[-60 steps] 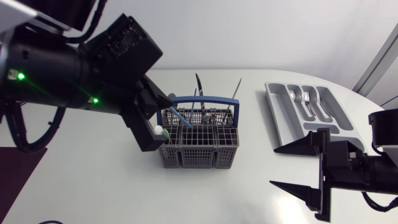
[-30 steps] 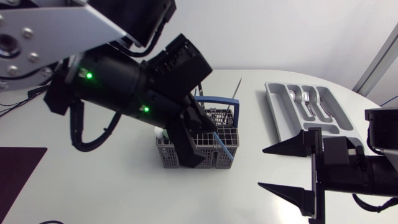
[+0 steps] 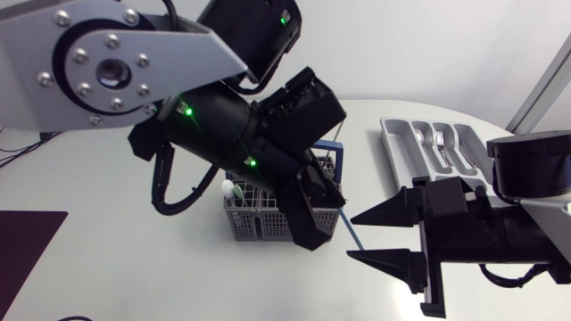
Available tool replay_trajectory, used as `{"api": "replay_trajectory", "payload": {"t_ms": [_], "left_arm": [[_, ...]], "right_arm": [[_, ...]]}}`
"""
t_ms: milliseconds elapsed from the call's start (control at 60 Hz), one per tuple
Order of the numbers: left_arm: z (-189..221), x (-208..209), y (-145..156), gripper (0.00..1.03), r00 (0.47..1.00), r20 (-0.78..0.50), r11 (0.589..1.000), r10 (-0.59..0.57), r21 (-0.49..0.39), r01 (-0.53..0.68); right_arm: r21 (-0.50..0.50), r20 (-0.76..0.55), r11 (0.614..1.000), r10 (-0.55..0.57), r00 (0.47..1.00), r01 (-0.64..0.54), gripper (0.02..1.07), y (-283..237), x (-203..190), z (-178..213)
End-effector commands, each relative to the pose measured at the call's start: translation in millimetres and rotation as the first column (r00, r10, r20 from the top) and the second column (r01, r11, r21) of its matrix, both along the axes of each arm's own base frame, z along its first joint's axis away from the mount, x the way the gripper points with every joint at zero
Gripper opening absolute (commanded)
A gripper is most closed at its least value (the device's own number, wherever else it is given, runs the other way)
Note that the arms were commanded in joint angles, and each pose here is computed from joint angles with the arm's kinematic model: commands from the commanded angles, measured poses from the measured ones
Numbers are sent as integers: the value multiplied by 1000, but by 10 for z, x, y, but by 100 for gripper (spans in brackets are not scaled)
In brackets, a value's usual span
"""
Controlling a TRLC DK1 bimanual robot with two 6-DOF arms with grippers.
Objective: Unload the cutlery basket into the drawer organizer.
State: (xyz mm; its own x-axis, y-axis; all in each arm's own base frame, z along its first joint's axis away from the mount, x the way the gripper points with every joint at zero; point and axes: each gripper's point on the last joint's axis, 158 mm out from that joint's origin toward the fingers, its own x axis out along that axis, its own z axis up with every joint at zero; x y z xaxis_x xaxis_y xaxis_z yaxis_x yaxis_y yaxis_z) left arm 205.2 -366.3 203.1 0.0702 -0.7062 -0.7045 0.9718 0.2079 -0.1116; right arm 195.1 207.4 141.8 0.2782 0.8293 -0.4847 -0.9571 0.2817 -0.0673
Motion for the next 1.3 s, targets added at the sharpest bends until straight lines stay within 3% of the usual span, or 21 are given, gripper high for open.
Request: {"api": "replay_trajectory", "payload": {"t_ms": [0,217,517,633,800,867,983,1083,1200,1283], "left_arm": [[86,-10,-122,11,1000,-2,999,-18,-29,18],[92,-7,-133,11,1000,1,999,-19,-29,19],[46,27,-92,11,1000,-2,1000,-11,-19,11],[64,41,-88,13,1000,1,1000,-8,-23,8],[133,92,-88,37,1000,8,999,4,-36,-4],[158,109,-89,56,1000,11,999,8,-41,-8],[195,141,-76,67,1000,15,999,18,-48,-17],[239,163,-52,70,999,22,998,26,-56,-25],[422,325,54,83,996,54,994,72,-88,-67],[553,478,159,85,991,70,988,116,-108,-108]], "right_arm": [[8,-11,1000,-3,1000,4,50,60,45,60],[12,-17,1000,-1,1000,1,21,80,40,92],[-7,-50,1000,15,999,-15,7,73,-48,50],[-22,-67,1000,18,998,-20,7,53,-82,9],[-37,-77,999,14,997,-17,7,15,-110,-33],[-45,-77,999,8,997,-11,7,-14,-111,-51],[-54,-82,999,-2,997,-3,7,-61,-120,-83],[-63,-84,998,-13,996,7,7,-104,-115,-102],[-77,-74,995,-63,995,57,7,-226,-14,-109],[-86,-68,992,-95,993,89,7,-318,48,-121]]}}
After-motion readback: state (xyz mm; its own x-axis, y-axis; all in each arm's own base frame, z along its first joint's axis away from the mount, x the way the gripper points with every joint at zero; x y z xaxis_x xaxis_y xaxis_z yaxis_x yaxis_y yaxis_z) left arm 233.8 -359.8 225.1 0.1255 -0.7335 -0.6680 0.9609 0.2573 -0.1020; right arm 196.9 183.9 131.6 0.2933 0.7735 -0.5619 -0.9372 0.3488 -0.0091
